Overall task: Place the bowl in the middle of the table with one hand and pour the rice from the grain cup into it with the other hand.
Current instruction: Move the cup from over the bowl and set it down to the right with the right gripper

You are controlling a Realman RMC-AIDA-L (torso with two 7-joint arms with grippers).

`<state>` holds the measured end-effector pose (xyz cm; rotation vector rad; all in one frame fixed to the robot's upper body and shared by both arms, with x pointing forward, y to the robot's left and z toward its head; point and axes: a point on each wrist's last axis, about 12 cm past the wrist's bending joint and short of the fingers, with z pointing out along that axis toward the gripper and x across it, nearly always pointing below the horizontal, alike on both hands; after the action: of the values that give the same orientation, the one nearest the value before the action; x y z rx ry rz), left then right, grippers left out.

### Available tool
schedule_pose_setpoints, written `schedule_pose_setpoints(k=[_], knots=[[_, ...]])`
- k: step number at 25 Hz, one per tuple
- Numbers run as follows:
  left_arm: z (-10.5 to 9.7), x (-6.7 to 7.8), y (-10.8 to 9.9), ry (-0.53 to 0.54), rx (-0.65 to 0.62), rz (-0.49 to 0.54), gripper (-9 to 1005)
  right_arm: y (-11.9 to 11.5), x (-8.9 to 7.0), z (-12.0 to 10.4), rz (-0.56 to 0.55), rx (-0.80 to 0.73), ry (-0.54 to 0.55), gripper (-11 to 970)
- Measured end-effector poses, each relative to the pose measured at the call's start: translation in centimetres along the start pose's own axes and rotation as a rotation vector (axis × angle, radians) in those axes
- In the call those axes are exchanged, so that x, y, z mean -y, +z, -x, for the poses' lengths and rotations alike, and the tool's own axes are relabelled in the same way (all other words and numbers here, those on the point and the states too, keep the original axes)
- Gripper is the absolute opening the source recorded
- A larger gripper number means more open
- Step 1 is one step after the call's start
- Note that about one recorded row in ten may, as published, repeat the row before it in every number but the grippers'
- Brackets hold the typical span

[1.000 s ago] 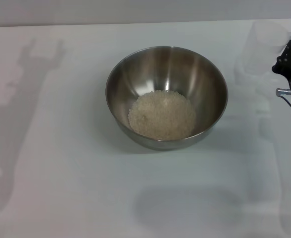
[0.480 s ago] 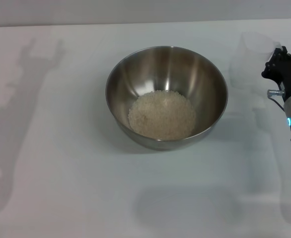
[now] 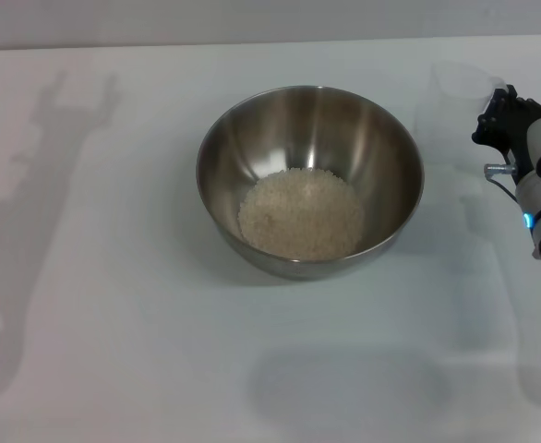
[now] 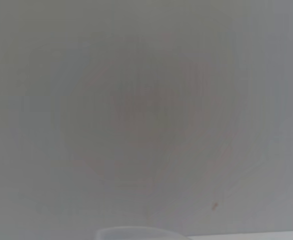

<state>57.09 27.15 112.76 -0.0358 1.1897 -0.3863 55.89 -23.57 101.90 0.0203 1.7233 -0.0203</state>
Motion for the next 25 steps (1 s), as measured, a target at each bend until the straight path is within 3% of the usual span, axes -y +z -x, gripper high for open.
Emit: schedule_pose_setpoints(k=[5,11,25], knots=[[0.00,-0.01,-0.02,-0.006,0.000,0.000,798,0.25,-0.02,0.03,0.008,-0.010,-0.007,22],[0.05,-0.02,-0.08,-0.008,0.005,-0.001,798,0.35,0.12,0.00,0.010,-0.012,-0.019,112],[0.40,-0.12,-0.40,-0.008,0.019,0.003,798,0.11,0.21,-0.68,0.034,-0.043,-0.020,160]])
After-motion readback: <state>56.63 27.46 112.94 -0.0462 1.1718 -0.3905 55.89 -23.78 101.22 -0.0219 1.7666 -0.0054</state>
